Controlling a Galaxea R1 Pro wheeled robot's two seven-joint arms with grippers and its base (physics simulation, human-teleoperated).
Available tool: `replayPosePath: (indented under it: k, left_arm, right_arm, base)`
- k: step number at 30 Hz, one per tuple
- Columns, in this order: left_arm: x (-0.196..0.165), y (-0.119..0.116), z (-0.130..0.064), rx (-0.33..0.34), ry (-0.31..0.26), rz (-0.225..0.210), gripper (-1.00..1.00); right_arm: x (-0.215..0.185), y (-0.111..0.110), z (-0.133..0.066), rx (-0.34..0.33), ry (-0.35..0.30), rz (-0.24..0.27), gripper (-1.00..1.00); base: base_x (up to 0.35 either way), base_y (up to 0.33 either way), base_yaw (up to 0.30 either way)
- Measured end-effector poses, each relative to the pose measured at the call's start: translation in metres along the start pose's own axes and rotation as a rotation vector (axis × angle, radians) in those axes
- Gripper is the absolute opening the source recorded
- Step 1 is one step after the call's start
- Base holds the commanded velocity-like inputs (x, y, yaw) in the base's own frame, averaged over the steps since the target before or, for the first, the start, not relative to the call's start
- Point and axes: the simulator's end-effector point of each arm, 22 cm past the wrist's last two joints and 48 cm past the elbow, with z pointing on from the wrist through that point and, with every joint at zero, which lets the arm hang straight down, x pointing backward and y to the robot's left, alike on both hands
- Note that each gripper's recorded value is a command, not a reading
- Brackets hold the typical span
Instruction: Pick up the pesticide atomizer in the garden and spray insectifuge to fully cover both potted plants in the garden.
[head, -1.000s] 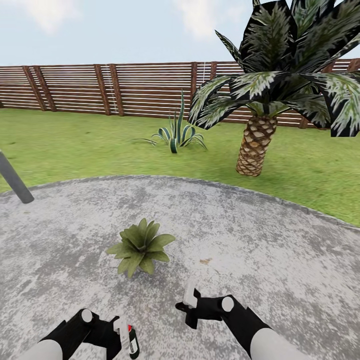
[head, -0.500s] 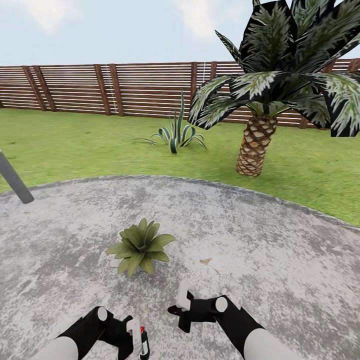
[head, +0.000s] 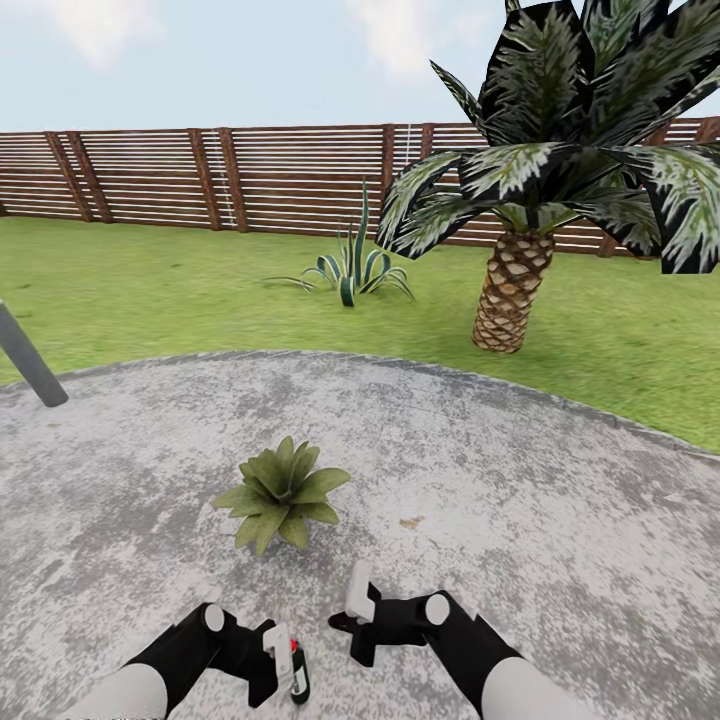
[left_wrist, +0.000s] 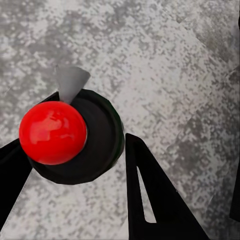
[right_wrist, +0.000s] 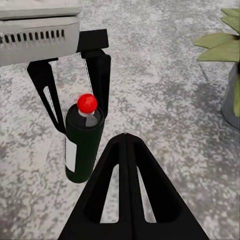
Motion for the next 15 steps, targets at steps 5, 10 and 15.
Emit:
replayPosePath:
  k: [5,10,15]
  left_arm:
    - [-0.0032,0.004,-0.0011,-0.011,-0.009,0.003,-1.0]
    - [-0.0068,0.0055,-0.002,-0.01,-0.018,0.009,-1.0]
    - [-0.0099,0.007,-0.0032,-0.009,-0.025,0.014,-1.0]
  right_arm:
    - [-0.003,0.0018,0.0023,-0.003,-0.005,0.0,-1.0]
    - [-0.0036,0.0024,0.0028,-0.005,-0.006,-0.002,-1.0]
    - [-0.0033,0.0028,0.0029,-0.006,-0.005,-0.002,-1.0]
  base:
    - [0.0,0.0,0.0]
    - [0.0,0.0,0.0]
    - [0.0,0.0,0.0]
